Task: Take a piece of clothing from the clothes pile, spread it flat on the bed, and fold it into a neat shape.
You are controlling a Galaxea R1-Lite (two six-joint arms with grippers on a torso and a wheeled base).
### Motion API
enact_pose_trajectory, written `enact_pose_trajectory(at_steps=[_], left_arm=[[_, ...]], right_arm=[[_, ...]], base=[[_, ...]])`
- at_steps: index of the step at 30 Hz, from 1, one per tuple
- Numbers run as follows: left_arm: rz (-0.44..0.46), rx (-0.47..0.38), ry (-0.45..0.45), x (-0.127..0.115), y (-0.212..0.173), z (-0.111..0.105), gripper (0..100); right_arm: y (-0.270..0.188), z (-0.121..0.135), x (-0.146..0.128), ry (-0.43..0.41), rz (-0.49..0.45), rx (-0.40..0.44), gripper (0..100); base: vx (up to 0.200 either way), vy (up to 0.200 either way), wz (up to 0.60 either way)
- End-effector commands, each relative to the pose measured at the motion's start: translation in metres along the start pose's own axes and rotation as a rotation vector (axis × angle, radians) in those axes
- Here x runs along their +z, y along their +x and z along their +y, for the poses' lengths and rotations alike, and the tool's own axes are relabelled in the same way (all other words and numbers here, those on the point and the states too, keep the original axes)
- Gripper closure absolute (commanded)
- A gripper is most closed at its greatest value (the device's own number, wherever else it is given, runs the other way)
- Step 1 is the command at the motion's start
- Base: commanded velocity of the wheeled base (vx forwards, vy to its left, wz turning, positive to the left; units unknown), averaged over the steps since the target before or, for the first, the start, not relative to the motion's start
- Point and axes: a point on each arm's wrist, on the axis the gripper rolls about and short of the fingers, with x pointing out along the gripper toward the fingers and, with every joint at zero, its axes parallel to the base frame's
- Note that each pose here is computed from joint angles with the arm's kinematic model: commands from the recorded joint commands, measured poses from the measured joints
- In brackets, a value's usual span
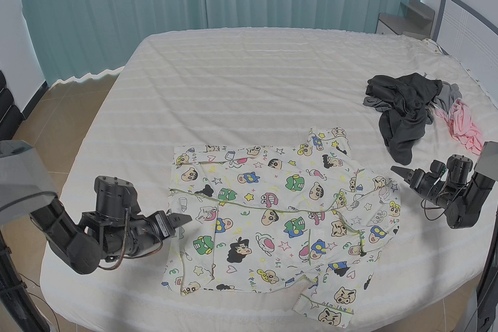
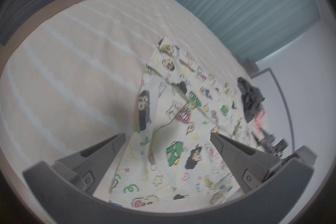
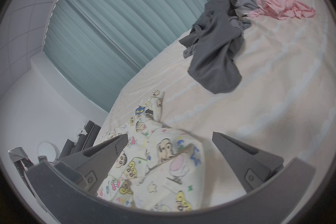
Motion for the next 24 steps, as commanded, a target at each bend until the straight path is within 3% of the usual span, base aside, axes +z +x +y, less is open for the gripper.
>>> enact_pose_trajectory(at_steps=[1, 6, 13, 14, 20, 24], left_arm=[[0.099, 0.081, 0.065, -0.025, 0.028, 0.011, 0], [0.047, 0.191, 0.128, -0.03, 0.042, 0.015, 0], [0.036, 0.206, 0.134, -0.031, 0.043, 0.014, 0], [0.035, 0.215, 0.135, -0.031, 0.043, 0.015, 100], [0.002, 0.264, 0.138, -0.029, 0.042, 0.018, 100], [-0.033, 0.316, 0.187, -0.023, 0.035, 0.024, 100]], right_arm=[[-0.006, 0.025, 0.003, -0.032, -0.006, 0.047, 0], [-0.005, 0.028, 0.0, -0.04, -0.009, 0.058, 0], [-0.005, 0.027, -0.002, -0.038, -0.004, 0.057, 0], [-0.004, 0.028, -0.001, -0.04, -0.005, 0.06, 0], [-0.004, 0.029, -0.003, -0.038, 0.003, 0.062, 0], [-0.004, 0.028, -0.004, -0.037, 0.004, 0.061, 0]], base=[[0.0, 0.0, 0.0], [0.0, 0.0, 0.0], [0.0, 0.0, 0.0], [0.0, 0.0, 0.0], [0.0, 0.0, 0.0], [0.0, 0.0, 0.0]])
